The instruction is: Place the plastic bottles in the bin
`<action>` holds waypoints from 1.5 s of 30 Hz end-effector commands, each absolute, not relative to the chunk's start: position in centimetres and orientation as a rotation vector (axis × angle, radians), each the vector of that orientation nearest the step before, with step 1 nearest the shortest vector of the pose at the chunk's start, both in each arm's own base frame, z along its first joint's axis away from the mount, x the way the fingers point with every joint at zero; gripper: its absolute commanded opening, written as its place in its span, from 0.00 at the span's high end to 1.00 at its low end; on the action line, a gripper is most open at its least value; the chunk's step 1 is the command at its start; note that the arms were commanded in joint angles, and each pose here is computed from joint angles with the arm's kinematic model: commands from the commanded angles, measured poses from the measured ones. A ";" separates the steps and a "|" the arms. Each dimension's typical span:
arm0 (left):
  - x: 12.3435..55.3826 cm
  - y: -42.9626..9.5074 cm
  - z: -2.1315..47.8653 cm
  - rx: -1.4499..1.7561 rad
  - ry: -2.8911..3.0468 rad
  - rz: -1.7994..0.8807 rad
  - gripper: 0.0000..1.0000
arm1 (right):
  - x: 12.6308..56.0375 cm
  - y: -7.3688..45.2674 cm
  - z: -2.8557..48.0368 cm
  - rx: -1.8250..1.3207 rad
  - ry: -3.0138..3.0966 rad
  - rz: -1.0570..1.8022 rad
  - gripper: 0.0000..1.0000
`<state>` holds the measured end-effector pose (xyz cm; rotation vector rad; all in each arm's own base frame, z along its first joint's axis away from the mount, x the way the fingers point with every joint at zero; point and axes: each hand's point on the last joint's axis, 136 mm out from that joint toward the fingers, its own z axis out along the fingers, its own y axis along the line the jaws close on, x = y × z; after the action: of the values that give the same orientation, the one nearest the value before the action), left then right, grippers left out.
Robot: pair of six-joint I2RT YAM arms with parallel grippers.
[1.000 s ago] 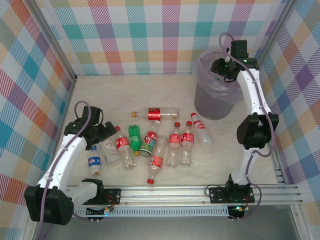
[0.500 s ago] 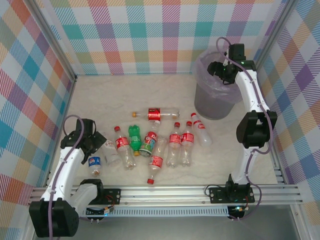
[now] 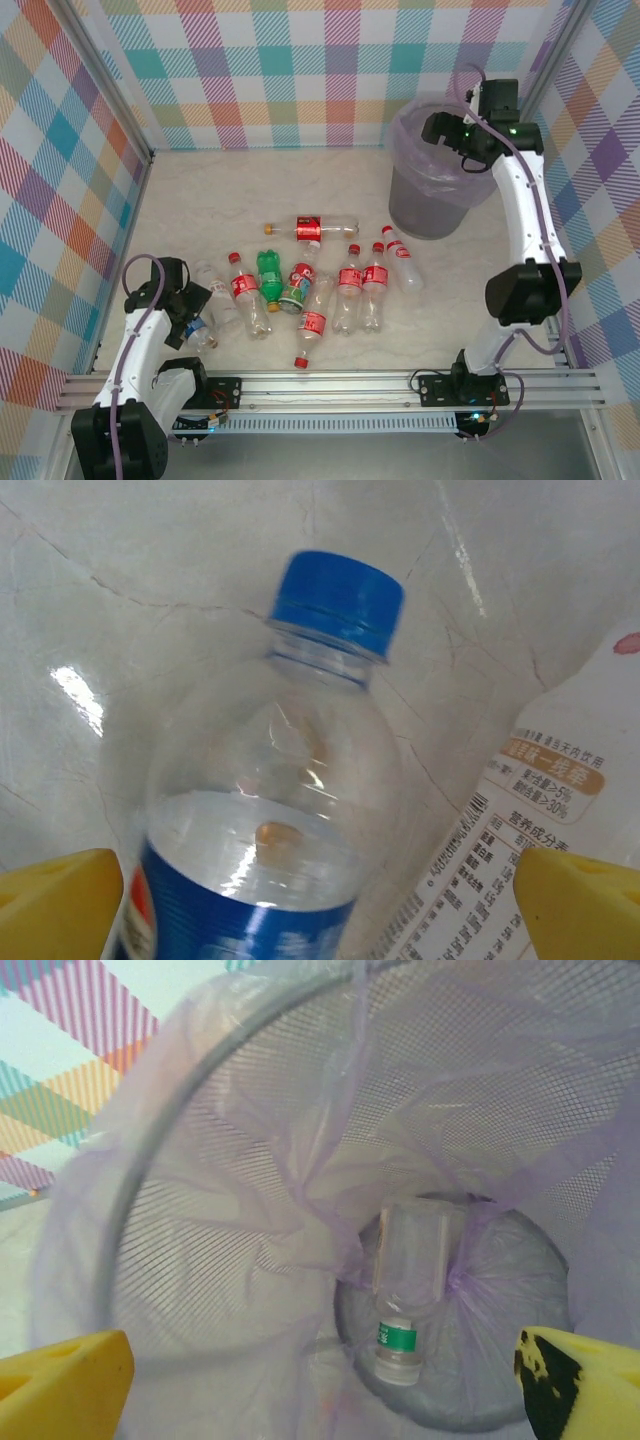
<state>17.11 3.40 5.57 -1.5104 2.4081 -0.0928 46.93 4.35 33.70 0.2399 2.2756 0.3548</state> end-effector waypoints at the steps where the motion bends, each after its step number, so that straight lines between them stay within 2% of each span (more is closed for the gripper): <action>1: 16.8 3.0 4.4 -1.557 2.415 -0.123 0.00 | 45.6 5.2 34.2 0.249 2.270 0.432 0.02; 5: 16.9 3.0 4.1 -1.565 2.413 -0.128 0.00 | 43.9 5.6 35.4 0.250 2.233 0.481 0.02; 8: 17.0 2.8 3.6 -1.577 2.407 -0.148 0.04 | 42.6 5.7 35.9 0.259 2.210 0.495 0.02; 12: 17.2 2.4 2.7 -1.604 2.413 -0.175 0.17 | 41.2 5.6 35.7 0.267 2.211 0.501 0.02; 19: 18.2 3.1 4.4 -1.537 2.406 -0.146 0.36 | 39.1 5.8 35.0 0.273 2.227 0.525 0.02; 25: 20.4 3.9 8.2 -1.433 2.367 -0.136 0.36 | 37.0 5.7 36.0 0.245 2.215 0.522 0.02; 32: 27.3 1.9 15.6 -1.268 2.228 -0.385 0.36 | 34.4 7.4 40.0 0.160 2.121 0.643 0.03; 37: 32.7 -4.3 20.7 -0.972 2.239 -0.525 0.36 | 33.2 10.0 41.8 0.062 2.074 0.779 0.03; 41: 36.9 -14.3 25.2 -0.540 2.223 -0.768 0.36 | 32.5 14.0 41.9 -0.069 2.092 0.915 0.05; 45: 38.0 -23.9 29.5 -0.099 2.091 -1.093 0.36 | 32.8 16.7 40.9 -0.090 2.130 1.002 0.06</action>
<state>37.24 -17.76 23.94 -0.4579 2.2800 -0.8304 32.77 14.68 40.42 -0.0624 2.1385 0.8931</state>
